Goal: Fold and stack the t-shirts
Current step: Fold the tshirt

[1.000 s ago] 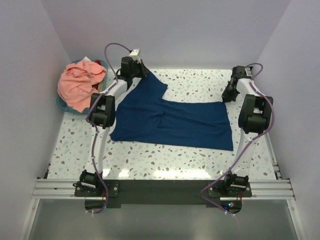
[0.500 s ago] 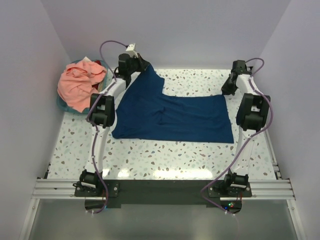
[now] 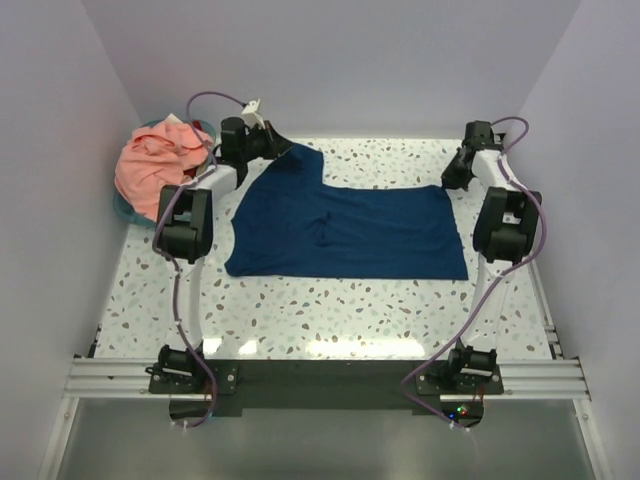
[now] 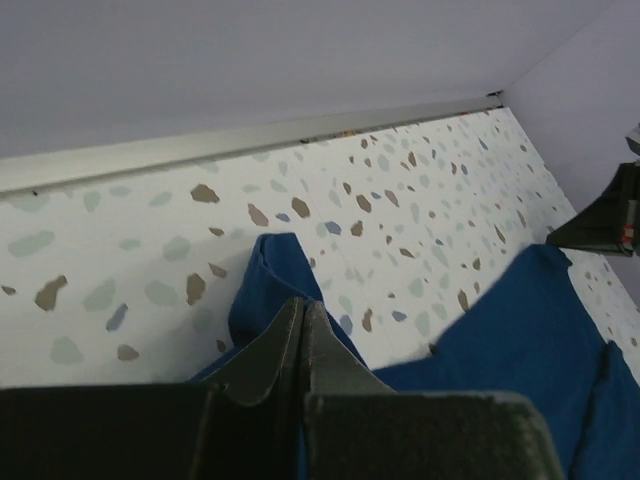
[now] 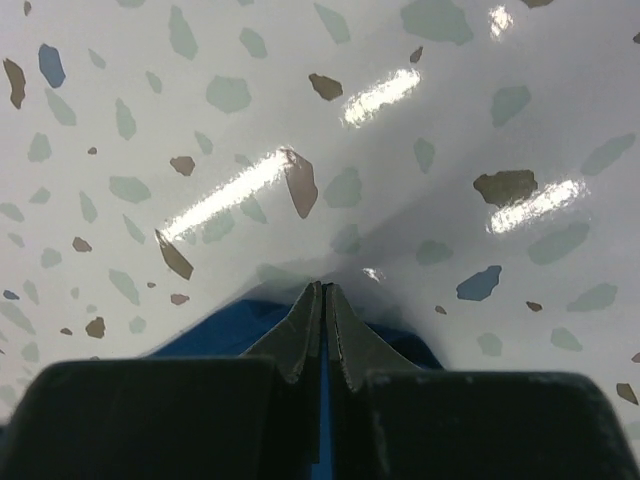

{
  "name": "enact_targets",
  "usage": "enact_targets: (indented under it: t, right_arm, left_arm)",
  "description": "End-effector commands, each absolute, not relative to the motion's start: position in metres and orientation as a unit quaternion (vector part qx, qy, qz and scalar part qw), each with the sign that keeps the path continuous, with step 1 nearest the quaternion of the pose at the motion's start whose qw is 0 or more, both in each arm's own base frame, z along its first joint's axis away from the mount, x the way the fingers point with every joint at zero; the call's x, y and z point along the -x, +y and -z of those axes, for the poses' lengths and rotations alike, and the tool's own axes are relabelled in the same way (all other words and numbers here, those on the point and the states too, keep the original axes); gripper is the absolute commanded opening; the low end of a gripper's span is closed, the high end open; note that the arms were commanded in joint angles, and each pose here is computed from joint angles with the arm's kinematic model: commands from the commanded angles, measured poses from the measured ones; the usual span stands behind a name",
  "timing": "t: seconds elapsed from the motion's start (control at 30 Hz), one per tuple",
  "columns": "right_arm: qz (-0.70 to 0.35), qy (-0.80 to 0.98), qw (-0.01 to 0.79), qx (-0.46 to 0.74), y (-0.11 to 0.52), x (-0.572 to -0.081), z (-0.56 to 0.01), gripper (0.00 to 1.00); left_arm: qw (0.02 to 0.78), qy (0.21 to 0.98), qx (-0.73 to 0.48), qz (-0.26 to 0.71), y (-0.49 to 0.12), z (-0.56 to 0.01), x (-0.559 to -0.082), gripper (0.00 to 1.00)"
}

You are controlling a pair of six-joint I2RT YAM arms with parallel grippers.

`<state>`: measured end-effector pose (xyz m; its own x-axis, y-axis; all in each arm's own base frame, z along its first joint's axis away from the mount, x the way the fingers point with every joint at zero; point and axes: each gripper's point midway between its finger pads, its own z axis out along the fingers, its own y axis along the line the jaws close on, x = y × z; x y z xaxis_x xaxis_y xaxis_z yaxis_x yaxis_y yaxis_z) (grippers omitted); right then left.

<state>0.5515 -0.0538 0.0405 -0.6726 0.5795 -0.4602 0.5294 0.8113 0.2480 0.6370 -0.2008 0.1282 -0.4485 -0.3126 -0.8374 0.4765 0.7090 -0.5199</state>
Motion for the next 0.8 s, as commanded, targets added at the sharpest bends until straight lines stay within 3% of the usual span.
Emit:
enact_targets:
  t: [0.0, 0.33, 0.77]
  right_arm:
    - [-0.066, 0.905, 0.313, -0.281, -0.046, -0.549, -0.092, 0.0]
    - [-0.052, 0.918, 0.289, -0.267, -0.045, -0.51, -0.095, 0.0]
    - [-0.002, 0.926, 0.259, -0.275, -0.057, -0.468, -0.086, 0.0]
  left_arm:
    - [0.546, 0.72, -0.121, 0.412, -0.209, -0.209, -0.591, 0.0]
    - [0.487, 0.787, -0.138, 0.352, -0.186, -0.187, -0.509, 0.0]
    - [0.453, 0.839, -0.143, 0.264, -0.154, -0.165, -0.456, 0.0]
